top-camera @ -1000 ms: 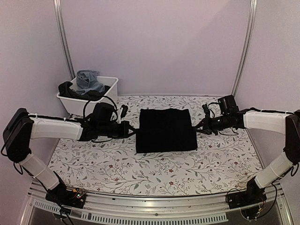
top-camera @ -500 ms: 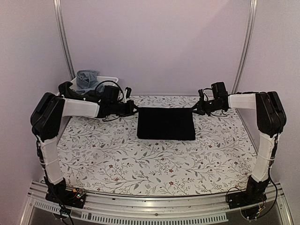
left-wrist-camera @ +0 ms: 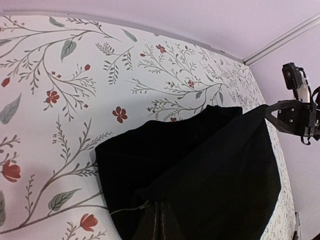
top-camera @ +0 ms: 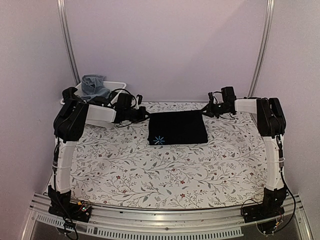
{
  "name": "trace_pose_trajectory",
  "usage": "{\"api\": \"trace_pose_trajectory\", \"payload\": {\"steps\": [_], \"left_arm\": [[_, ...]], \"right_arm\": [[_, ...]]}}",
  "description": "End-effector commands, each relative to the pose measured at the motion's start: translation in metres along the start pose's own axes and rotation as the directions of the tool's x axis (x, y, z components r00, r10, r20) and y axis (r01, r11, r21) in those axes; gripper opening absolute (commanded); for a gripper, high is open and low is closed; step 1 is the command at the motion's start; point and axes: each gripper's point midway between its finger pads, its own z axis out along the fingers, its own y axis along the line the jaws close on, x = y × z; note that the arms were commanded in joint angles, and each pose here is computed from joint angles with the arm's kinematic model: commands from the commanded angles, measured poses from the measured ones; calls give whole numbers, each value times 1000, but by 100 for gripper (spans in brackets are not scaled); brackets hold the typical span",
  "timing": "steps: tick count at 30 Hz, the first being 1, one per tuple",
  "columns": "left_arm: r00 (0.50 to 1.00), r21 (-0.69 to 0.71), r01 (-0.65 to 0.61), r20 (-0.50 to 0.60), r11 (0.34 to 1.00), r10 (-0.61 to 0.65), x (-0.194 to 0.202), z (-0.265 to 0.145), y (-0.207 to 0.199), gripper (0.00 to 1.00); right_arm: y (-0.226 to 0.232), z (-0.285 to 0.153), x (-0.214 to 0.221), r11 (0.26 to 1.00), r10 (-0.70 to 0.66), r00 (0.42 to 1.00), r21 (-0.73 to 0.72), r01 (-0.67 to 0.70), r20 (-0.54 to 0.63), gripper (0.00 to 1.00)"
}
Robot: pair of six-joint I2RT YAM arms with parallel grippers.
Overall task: Fold and stack the mixed laundry pile
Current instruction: Fold the 2/3-rectangle-folded T-shirt at the center of the board.
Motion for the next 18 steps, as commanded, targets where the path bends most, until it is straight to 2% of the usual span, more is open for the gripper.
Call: {"api": "trace_pose_trajectory", "payload": {"steps": [1, 13, 18], "left_arm": [[999, -15, 25, 42, 1000, -24, -16, 3, 18, 0], [995, -7, 43, 88, 999, -42, -32, -1, 26, 0], [996, -13, 55, 77, 998, -54, -35, 14, 35, 0]], "right_arm": [[-11, 13, -9, 1000, -12, 1000, -27, 12, 8, 0], [-2, 16, -27, 997, -40, 998, -61, 43, 43, 0], [-11, 26, -36, 998, -33, 998, -57, 36, 61, 0]]}}
